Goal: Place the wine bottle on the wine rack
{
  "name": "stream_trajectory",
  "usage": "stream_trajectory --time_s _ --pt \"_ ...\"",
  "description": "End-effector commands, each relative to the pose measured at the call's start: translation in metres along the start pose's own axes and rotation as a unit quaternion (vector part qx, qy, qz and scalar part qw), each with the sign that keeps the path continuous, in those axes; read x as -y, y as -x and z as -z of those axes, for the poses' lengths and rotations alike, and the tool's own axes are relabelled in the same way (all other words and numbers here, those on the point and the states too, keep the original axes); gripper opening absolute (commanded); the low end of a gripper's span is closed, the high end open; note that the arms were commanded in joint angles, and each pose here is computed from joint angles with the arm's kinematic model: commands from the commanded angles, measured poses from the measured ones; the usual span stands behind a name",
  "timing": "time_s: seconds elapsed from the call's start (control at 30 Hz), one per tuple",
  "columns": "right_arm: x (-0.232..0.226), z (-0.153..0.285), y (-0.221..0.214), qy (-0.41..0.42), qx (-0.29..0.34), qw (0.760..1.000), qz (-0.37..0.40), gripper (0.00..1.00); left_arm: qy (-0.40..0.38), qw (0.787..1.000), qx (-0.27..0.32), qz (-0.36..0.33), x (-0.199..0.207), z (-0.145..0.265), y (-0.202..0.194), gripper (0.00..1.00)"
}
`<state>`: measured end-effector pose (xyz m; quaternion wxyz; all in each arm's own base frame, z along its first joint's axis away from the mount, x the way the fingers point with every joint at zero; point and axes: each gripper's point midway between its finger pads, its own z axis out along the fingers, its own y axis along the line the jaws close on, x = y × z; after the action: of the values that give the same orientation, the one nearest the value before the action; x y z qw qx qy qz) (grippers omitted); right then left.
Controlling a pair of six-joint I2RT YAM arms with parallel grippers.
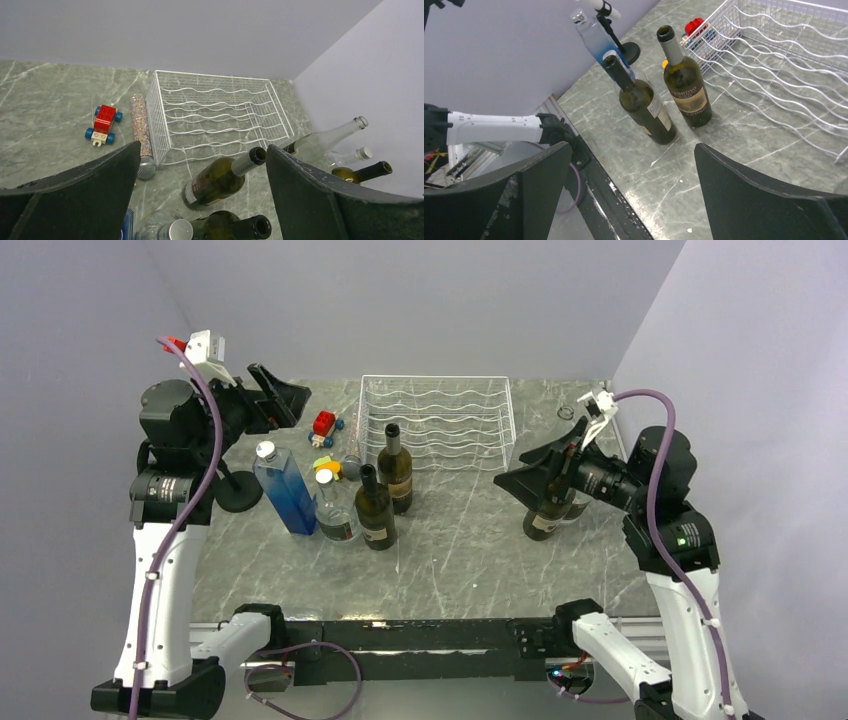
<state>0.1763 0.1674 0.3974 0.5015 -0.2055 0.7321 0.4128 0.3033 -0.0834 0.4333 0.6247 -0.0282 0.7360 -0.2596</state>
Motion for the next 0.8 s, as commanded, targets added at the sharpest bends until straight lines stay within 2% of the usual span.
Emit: stream_trajectory --time_s 0.0,0.23,0.4,0.77 --pt "0.012 -0.015 0.014 -0.007 0.021 0.999 -0.023 1.00 -0.012 1.000 0.014 0.005 0.006 -0.001 0.009 0.99" --pt "0.006 -0.045 0.018 0.030 -0.015 0.999 -0.013 1.00 -0.001 1.000 0.008 0.009 0.002 -0.003 0.007 0.99" --pt "-0.008 -0.077 0.019 0.025 -0.028 0.999 0.039 1.00 0.016 0.999 0.024 -0.016 -0.006 0.003 0.007 0.99" --pt "-0.035 -0.150 -0.014 0.034 -0.047 0.995 0.084 1.00 -0.041 0.997 0.020 -0.060 0.017 0.023 0.005 0.99"
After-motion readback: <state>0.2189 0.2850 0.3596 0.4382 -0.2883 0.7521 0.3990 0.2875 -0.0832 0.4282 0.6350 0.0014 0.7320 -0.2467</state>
